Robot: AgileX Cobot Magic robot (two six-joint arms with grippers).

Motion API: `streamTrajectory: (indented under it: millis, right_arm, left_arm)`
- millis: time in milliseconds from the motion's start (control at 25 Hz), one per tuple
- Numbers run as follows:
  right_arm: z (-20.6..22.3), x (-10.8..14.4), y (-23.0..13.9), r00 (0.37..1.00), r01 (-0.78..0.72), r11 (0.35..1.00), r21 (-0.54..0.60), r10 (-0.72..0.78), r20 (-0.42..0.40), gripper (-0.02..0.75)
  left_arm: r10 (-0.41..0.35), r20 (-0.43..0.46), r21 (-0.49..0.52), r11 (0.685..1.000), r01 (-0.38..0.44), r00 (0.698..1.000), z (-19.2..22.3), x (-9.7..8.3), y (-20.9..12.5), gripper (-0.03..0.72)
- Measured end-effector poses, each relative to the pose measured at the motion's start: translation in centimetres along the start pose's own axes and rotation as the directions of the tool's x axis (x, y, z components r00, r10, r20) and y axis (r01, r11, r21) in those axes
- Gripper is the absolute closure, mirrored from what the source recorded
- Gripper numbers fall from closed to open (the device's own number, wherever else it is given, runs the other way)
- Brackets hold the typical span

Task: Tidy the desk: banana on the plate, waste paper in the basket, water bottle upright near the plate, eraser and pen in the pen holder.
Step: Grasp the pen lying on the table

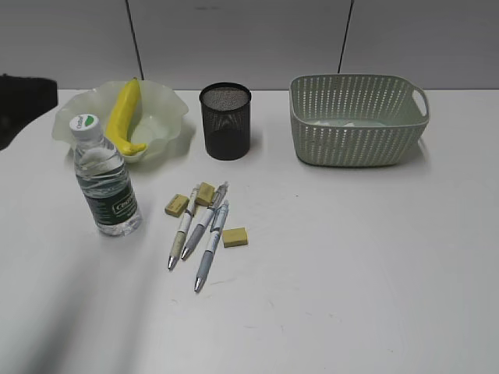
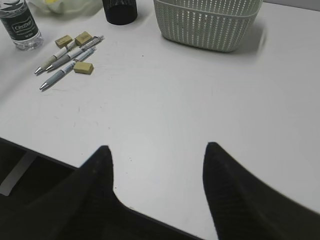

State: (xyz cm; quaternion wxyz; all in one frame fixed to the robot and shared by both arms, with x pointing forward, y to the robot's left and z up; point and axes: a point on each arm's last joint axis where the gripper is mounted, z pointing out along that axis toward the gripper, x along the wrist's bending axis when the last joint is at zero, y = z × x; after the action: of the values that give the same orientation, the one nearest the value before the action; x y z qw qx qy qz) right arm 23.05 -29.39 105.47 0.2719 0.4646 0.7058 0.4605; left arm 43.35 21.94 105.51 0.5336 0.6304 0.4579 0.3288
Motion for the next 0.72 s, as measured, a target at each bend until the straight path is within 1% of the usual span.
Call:
streamTrajectory:
  millis: [80, 200, 280, 360, 400, 440, 480, 520, 600, 720]
  right_arm:
    - [0.0, 0.0, 0.0, 1.0, 0.0, 1.0, 0.0, 0.0, 0.0, 0.282]
    - [0.0, 0.0, 0.0, 1.0, 0.0, 1.0, 0.0, 0.0, 0.0, 0.282]
    - [0.0, 0.0, 0.0, 1.0, 0.0, 1.0, 0.0, 0.0, 0.0, 0.282]
    - [0.0, 0.0, 0.0, 1.0, 0.0, 1.0, 0.0, 0.0, 0.0, 0.282]
    - [0.0, 0.0, 0.0, 1.0, 0.0, 1.0, 0.0, 0.0, 0.0, 0.282]
    - [0.0, 0.0, 0.0, 1.0, 0.0, 1.0, 0.0, 0.0, 0.0, 0.282]
    - [0.0, 0.0, 0.0, 1.0, 0.0, 1.0, 0.0, 0.0, 0.0, 0.282]
    - [0.0, 0.0, 0.0, 1.0, 0.0, 1.0, 0.0, 0.0, 0.0, 0.282]
    - [0.0, 0.0, 0.0, 1.0, 0.0, 1.0, 0.0, 0.0, 0.0, 0.282]
    - [0.0, 0.0, 0.0, 1.0, 0.0, 1.0, 0.0, 0.0, 0.0, 0.282]
  left_arm:
    - [0.008, 0.009, 0.138, 0.99, -0.009, 1.0, -1.9, -0.2, 0.5, 0.097]
    - [0.011, 0.02, 0.267, 0.964, -0.016, 1.0, -5.2, -0.4, 2.1, 0.097]
    - [0.015, 0.026, 0.318, 0.948, -0.022, 1.0, -7.8, -0.5, 2.9, 0.097]
    - [0.02, 0.028, 0.422, 0.906, -0.03, 0.999, -9.9, -0.5, 2.5, 0.097]
    - [0.021, 0.029, 0.484, 0.874, -0.032, 0.999, -10.8, -0.5, 1.9, 0.098]
    - [0.022, 0.03, 0.525, 0.85, -0.034, 0.999, -11.7, -0.5, 1.5, 0.102]
    - [0.023, 0.03, 0.572, 0.819, -0.036, 0.999, -12.6, -0.4, 1.1, 0.111]
    - [0.026, 0.03, 0.607, 0.794, -0.039, 0.999, -13.5, -0.4, 0.7, 0.121]
    - [0.033, 0.028, 0.637, 0.77, -0.044, 0.999, -14.8, -0.3, 0.1, 0.14]
    - [0.041, 0.026, 0.632, 0.774, -0.048, 0.999, -16.3, -0.1, -1.2, 0.151]
